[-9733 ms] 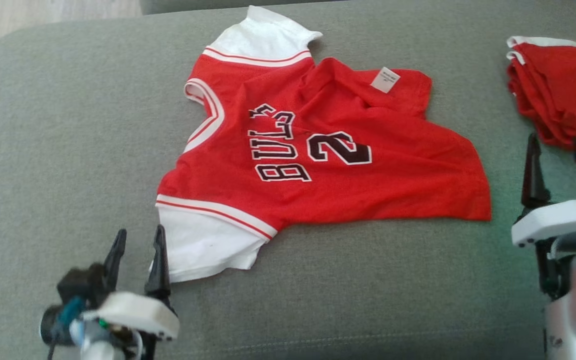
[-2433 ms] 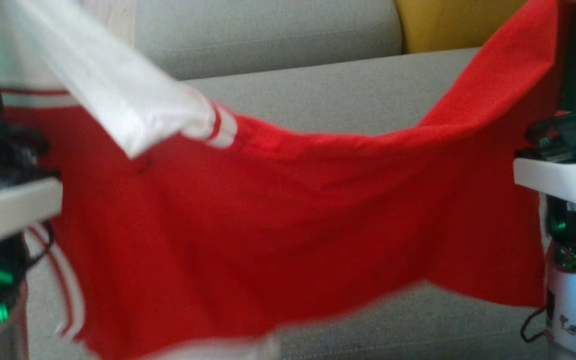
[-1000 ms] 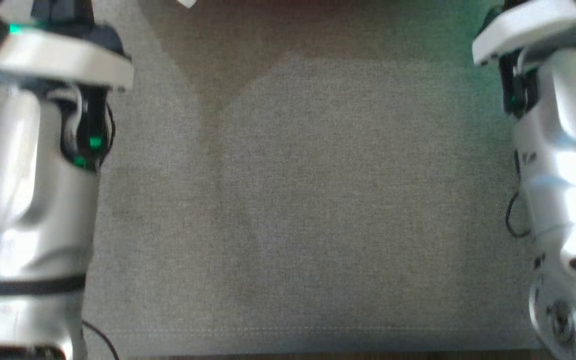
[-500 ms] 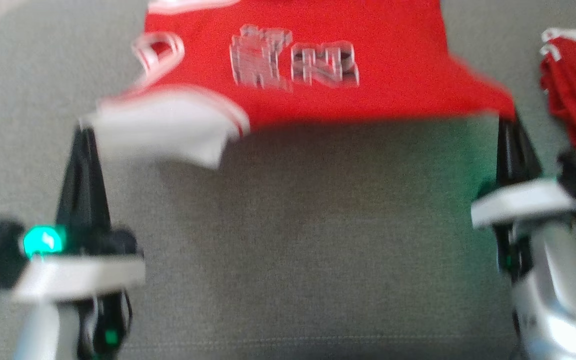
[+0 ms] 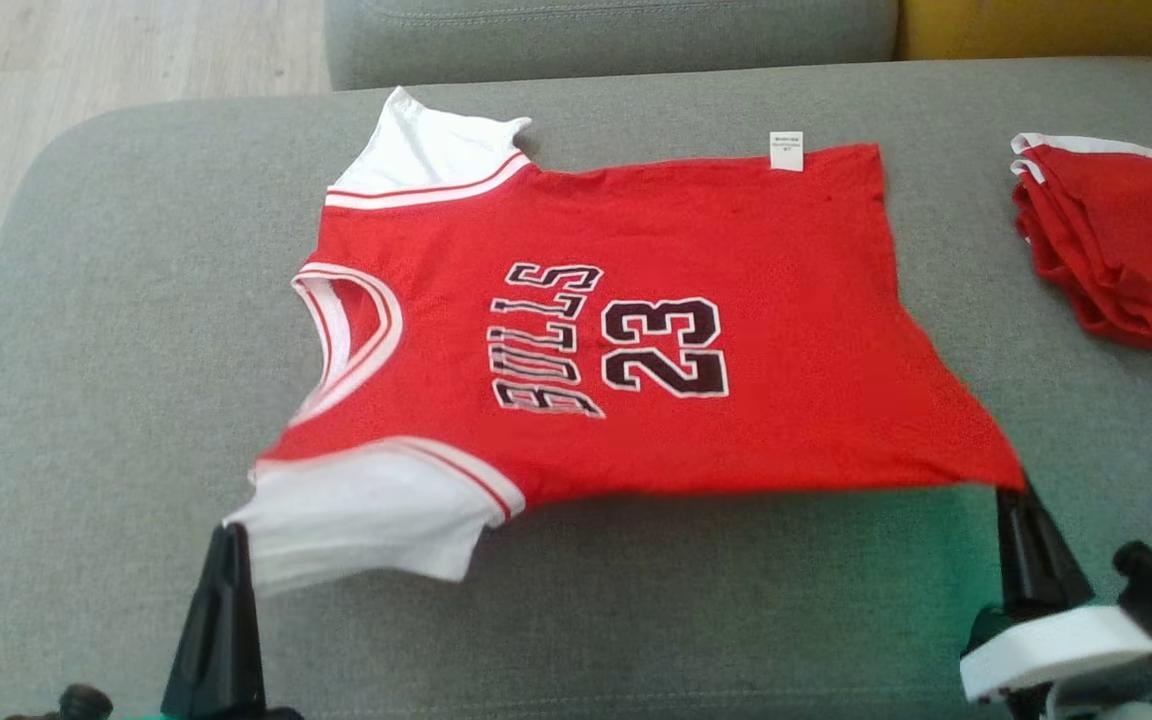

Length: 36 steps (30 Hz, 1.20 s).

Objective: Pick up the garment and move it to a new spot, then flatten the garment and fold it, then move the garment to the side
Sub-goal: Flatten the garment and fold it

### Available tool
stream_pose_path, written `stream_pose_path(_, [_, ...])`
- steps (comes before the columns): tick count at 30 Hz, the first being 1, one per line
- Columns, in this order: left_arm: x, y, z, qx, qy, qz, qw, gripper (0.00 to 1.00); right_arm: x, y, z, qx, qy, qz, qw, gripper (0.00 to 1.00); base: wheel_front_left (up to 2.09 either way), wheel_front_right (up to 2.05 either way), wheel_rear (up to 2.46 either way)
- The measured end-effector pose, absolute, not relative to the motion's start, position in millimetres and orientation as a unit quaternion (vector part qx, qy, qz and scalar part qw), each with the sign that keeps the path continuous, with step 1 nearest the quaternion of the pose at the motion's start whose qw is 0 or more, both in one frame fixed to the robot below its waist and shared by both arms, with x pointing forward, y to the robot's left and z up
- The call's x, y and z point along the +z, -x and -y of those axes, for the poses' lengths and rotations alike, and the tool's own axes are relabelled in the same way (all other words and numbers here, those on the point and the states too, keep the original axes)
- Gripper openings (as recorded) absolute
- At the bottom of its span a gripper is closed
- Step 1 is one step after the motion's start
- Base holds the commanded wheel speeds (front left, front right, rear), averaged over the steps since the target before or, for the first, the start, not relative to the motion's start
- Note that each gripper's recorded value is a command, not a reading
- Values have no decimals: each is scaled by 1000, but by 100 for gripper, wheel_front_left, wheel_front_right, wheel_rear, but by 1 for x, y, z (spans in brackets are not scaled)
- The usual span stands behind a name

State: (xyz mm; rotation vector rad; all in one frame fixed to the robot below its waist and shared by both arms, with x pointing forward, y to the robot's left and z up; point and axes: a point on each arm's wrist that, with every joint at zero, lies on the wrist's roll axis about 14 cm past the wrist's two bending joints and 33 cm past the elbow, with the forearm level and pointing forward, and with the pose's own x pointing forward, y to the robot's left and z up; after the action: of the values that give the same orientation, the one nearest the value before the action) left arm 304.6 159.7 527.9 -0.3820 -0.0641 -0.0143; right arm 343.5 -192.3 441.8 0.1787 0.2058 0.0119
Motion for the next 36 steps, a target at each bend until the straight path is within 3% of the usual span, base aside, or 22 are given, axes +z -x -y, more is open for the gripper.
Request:
stream_pose_path(9, [476, -306, -160, 2, 194, -45, 980, 0, 406, -332, 183, 4, -101, -162, 982, 0, 0, 0, 0])
stream_pose_path(23, [473, -336, -151, -18, 207, -40, 977, 0, 383, -340, 179, 7, -100, -198, 975, 0, 0, 0, 0])
stream_pose_path(29, [488, -396, -141, -42, 207, 0, 977, 0, 406, -383, 176, 15, -108, -151, 983, 0, 0, 0, 0])
stream_pose_path(36, [457, -439, -129, -52, 200, -41, 978, 0, 401, -415, 183, 8, -99, -153, 983, 0, 0, 0, 0])
